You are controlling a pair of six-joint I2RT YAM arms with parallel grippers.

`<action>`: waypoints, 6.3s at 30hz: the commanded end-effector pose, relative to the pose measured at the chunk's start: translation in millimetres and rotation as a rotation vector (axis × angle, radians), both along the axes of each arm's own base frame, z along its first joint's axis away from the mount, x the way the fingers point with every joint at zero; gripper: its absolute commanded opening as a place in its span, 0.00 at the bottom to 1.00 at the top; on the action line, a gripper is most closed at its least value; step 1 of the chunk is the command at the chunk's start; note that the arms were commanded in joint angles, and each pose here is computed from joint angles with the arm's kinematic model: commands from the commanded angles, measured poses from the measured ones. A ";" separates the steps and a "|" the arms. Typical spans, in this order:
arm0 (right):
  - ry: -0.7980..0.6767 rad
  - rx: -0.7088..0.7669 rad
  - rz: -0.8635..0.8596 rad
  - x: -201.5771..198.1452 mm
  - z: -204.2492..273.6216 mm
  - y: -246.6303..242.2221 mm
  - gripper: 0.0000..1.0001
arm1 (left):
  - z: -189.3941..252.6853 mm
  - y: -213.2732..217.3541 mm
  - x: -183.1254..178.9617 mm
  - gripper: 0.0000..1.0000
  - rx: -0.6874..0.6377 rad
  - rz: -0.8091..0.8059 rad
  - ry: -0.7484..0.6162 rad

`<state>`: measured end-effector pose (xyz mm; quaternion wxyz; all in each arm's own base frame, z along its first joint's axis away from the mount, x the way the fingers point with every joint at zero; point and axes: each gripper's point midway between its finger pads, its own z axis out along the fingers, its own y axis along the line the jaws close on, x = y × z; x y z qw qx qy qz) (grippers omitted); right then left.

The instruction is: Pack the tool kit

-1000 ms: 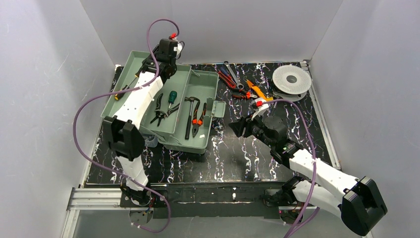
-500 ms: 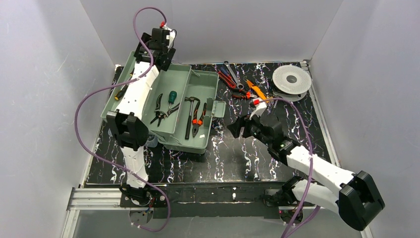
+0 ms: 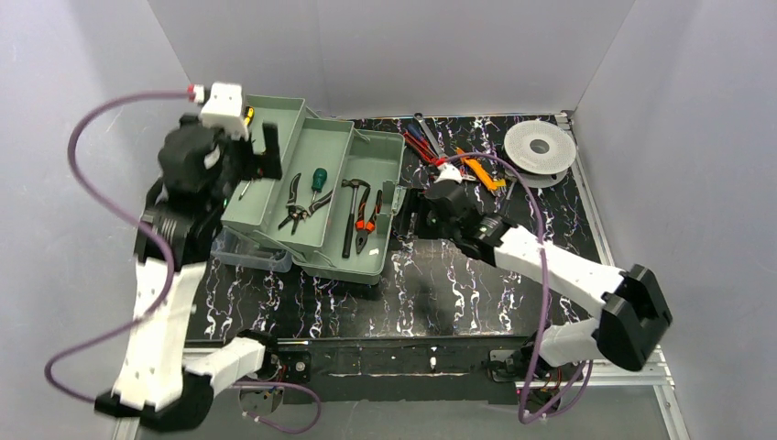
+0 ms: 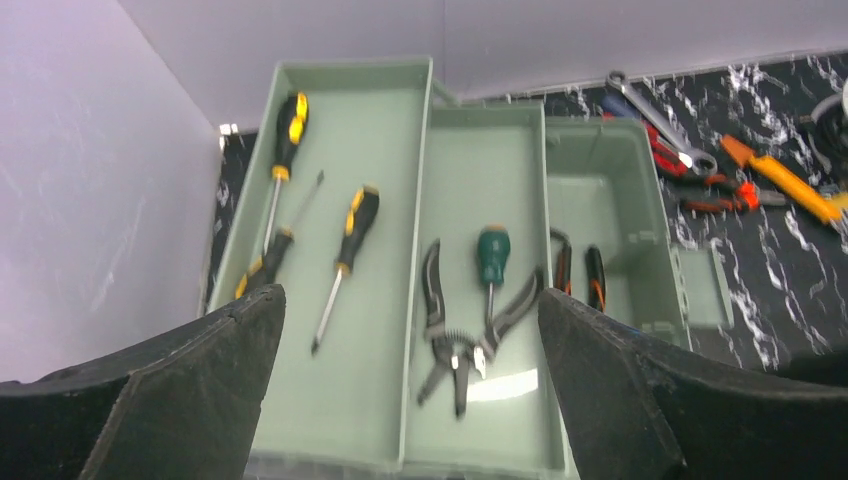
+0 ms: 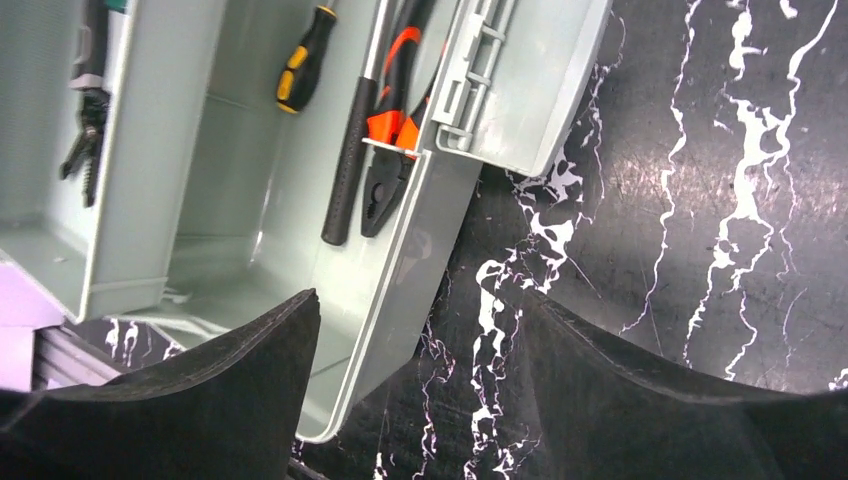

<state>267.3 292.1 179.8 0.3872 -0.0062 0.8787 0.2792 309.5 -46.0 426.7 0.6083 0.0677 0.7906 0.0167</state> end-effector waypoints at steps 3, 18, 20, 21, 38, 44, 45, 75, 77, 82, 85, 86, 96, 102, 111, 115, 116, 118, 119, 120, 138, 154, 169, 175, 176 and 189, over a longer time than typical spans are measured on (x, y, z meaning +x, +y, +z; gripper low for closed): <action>0.079 -0.089 -0.049 6.6 -10.3 21.0 0.76 | -69.8 21.7 -60.3 0.98 -0.054 0.074 0.058; 0.206 -0.227 -0.036 12.5 -72.8 41.2 0.35 | -116.3 38.3 -101.2 0.98 -0.044 0.107 0.083; 0.190 -0.253 -0.076 17.8 -72.5 31.5 0.20 | -121.3 35.6 -101.6 0.98 -0.032 0.092 0.129; 0.181 -0.261 -0.093 20.1 -71.0 27.0 0.13 | -123.3 33.6 -102.0 0.98 -0.031 0.082 0.148; 0.128 -0.228 -0.305 45.4 -72.2 -64.8 0.01 | -107.4 -66.9 -87.2 0.98 -0.352 -0.291 0.373; 0.087 -0.270 -0.300 45.9 -67.6 -82.2 0.01 | -87.7 -46.2 -51.7 0.98 -0.406 -0.191 0.369; 0.087 -0.271 -0.297 46.2 -68.2 -83.5 0.01 | -82.7 -42.1 -44.4 0.98 -0.434 -0.169 0.372; 0.133 -0.100 -0.066 26.3 -102.3 -43.5 0.01 | -208.5 159.5 74.0 0.98 -1.501 0.350 0.419; 0.135 -0.074 -0.049 26.5 -106.1 -37.3 0.01 | -225.6 156.3 72.3 0.98 -1.547 0.353 0.463; 0.162 -0.072 -0.017 25.2 -116.5 -29.8 0.01 | -278.0 146.9 53.5 0.91 -1.521 0.436 0.563; 0.179 -0.074 -0.006 24.1 -119.8 -27.3 0.01 | -302.9 129.6 36.7 0.83 -1.389 0.459 0.633; 0.181 -0.071 -0.001 23.5 -120.6 -26.3 0.01 | -309.3 124.7 31.4 0.80 -1.341 0.465 0.660; 0.185 -0.069 0.010 22.3 -119.2 -25.1 0.01 | -311.0 107.0 0.8 0.54 -0.891 0.487 0.789; 0.188 -0.078 0.025 21.6 -119.8 -24.2 0.01 | -301.8 117.0 -12.4 0.32 -0.706 0.492 0.783; 0.183 -0.076 0.036 20.9 -118.4 -23.4 0.01 | -319.0 102.3 -17.8 0.24 -0.691 0.402 0.894; 0.168 -0.072 0.044 20.8 -114.8 -23.3 0.01 | -312.7 103.1 -14.7 0.00 -0.664 0.390 0.889; 0.162 -0.067 0.053 20.3 -113.4 -22.6 0.01 | -307.1 102.1 -11.8 0.00 -0.657 0.380 0.864; 0.139 -0.057 0.082 19.8 -108.7 -19.5 0.08 | -291.1 99.2 -5.4 0.00 -0.634 0.353 0.790; 0.135 -0.041 0.115 16.2 -105.4 -15.6 0.14 | -283.3 98.1 -3.0 0.00 -0.621 0.344 0.754; 0.126 -0.028 0.130 14.6 -102.4 -13.8 0.22 | -275.6 97.1 -0.6 0.00 -0.611 0.333 0.717; -0.185 0.056 -0.038 13.4 -48.6 -61.4 0.66 | -156.9 94.5 6.7 0.00 -0.212 0.378 0.306; -0.251 0.025 -0.230 20.9 -45.6 -99.8 0.64 | -67.8 -6.5 23.7 0.00 0.345 0.257 0.115; -0.223 0.005 -0.296 24.8 -55.3 -108.9 0.79 | -149.7 -233.9 -7.4 0.22 -0.071 -0.262 0.387; -0.219 -0.004 -0.310 25.9 -56.8 -112.4 0.79 | -164.7 -293.1 -33.3 0.58 -0.309 -0.472 0.515; -0.220 -0.004 -0.313 26.4 -56.4 -112.7 0.79 | -158.8 -300.4 -37.0 0.62 -0.345 -0.508 0.518; -0.208 0.009 -0.338 30.7 -56.1 -127.3 0.81 | -55.5 -332.7 -90.6 0.70 -0.726 -0.946 0.574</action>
